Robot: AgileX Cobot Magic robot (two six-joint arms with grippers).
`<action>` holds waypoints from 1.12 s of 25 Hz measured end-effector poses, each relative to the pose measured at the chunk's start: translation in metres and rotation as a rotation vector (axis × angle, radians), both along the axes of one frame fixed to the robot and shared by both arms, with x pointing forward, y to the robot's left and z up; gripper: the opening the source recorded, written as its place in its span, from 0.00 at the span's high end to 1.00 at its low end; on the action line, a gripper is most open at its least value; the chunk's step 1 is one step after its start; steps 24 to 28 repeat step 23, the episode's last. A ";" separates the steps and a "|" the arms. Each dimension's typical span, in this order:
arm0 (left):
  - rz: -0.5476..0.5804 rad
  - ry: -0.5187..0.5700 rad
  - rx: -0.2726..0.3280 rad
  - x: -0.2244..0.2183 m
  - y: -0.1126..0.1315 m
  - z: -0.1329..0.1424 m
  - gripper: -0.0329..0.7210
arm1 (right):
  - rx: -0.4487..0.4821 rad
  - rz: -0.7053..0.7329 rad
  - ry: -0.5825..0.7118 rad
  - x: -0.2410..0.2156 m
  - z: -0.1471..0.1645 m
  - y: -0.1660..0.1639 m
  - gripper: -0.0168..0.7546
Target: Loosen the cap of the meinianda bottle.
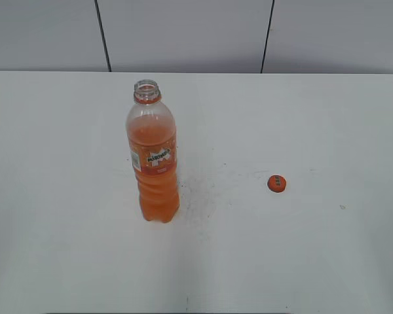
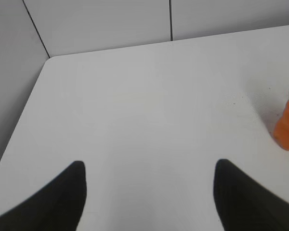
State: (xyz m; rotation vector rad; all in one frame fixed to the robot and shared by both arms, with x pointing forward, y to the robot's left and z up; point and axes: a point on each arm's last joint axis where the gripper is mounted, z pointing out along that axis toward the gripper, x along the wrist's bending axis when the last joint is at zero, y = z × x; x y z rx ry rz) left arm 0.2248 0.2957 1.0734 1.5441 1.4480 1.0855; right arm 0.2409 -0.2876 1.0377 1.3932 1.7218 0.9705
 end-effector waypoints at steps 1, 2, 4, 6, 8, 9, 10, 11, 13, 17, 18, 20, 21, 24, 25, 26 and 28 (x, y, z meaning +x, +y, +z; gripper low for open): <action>0.000 0.000 0.000 0.000 0.000 0.000 0.30 | 0.000 0.000 -0.001 0.000 0.000 0.000 0.23; 0.000 0.000 0.000 0.000 0.000 0.000 0.30 | 0.000 0.000 -0.001 0.000 0.000 0.000 0.23; 0.000 -0.001 0.000 0.000 0.000 0.000 0.30 | 0.000 0.000 -0.001 0.000 0.000 0.000 0.23; -0.001 -0.001 0.000 0.000 0.000 0.000 0.30 | 0.000 0.000 -0.001 0.000 0.000 0.000 0.23; -0.007 -0.001 0.000 0.000 0.000 0.000 0.30 | 0.000 0.000 -0.001 0.000 0.000 0.000 0.23; -0.008 -0.001 0.000 0.000 0.000 0.000 0.30 | 0.000 0.000 -0.001 0.000 0.000 0.000 0.23; -0.008 -0.001 0.000 0.000 0.000 0.000 0.30 | 0.000 0.000 -0.001 0.000 0.000 0.000 0.23; -0.009 -0.001 0.000 0.000 0.000 0.000 0.30 | 0.000 0.000 -0.001 0.000 0.000 0.000 0.23; -0.016 -0.001 0.000 0.000 0.000 0.000 0.30 | 0.000 0.000 -0.001 0.000 0.000 0.000 0.23; -0.025 -0.001 0.000 0.000 0.000 0.000 0.30 | 0.001 0.000 -0.001 0.000 0.000 0.000 0.23; -0.025 -0.001 0.000 0.000 0.000 0.000 0.30 | 0.001 0.000 -0.001 0.000 0.000 0.000 0.23; -0.025 -0.001 0.000 0.000 0.000 0.000 0.30 | 0.001 0.000 -0.001 0.000 0.000 0.000 0.23; -0.025 -0.001 0.000 0.000 0.000 0.000 0.30 | 0.001 0.000 -0.001 0.000 0.000 0.000 0.23; -0.025 -0.001 0.000 0.000 0.000 0.000 0.30 | 0.001 0.000 -0.001 0.000 0.000 0.000 0.23; -0.025 -0.001 0.000 0.000 0.000 0.000 0.30 | 0.001 0.000 -0.001 0.000 0.000 0.000 0.23; -0.025 -0.001 0.000 0.000 0.000 0.000 0.30 | 0.001 0.000 -0.001 0.000 0.000 0.000 0.23; -0.025 -0.001 0.000 0.000 0.000 0.000 0.30 | 0.001 0.000 -0.001 0.000 0.000 0.000 0.23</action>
